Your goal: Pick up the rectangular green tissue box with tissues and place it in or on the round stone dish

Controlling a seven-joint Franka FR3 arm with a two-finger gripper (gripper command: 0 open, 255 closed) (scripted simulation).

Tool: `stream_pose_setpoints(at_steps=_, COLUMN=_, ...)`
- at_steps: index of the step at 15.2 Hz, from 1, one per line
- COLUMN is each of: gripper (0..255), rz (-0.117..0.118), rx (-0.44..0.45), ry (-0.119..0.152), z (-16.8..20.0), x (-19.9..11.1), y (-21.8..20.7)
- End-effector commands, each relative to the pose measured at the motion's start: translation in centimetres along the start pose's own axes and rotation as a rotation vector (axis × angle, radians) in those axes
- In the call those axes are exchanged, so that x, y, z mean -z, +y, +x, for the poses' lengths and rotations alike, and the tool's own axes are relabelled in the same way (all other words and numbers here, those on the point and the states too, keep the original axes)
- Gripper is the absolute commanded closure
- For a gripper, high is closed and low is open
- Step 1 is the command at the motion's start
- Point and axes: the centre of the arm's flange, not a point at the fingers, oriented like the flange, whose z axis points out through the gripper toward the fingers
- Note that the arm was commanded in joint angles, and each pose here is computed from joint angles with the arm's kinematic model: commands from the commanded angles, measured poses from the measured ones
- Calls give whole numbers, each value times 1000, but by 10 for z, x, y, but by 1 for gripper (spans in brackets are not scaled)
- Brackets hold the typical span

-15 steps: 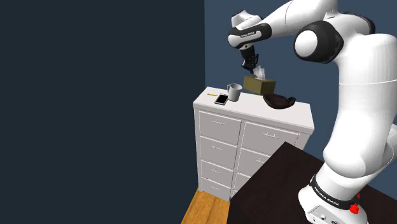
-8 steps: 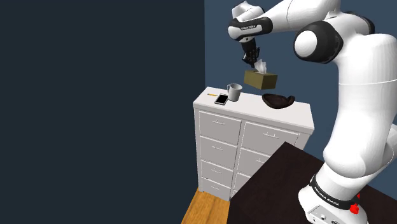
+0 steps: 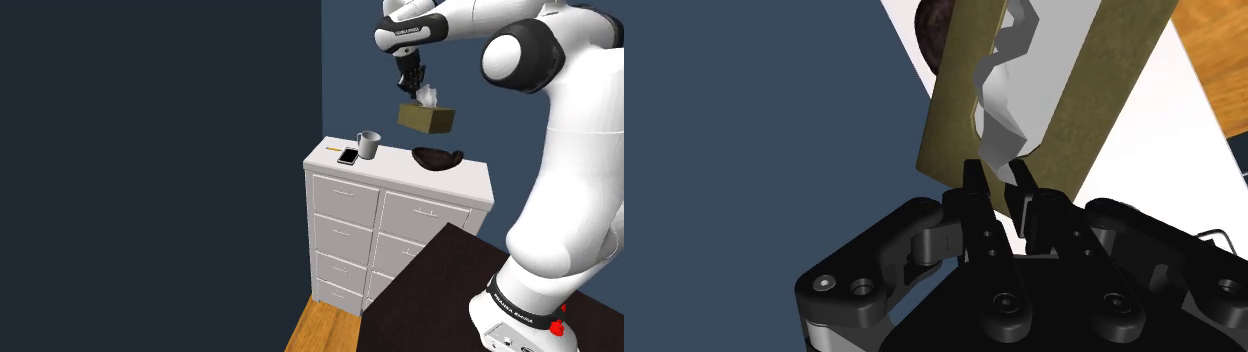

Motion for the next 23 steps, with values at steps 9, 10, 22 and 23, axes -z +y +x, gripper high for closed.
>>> stream_pose_setpoints(at_steps=9, gripper=255, rz=0, rx=1, ry=0, z=-81, x=-16, y=82)
stream_pose_setpoints(at_steps=10, gripper=255, rz=0, rx=1, ry=0, z=-80, x=-21, y=80)
stream_pose_setpoints(at_steps=22, gripper=255, rz=0, rx=1, ry=0, z=-69, x=-79, y=57)
stream_pose_setpoints(at_steps=23, gripper=255, rz=0, rx=1, ry=0, z=-69, x=-84, y=55)
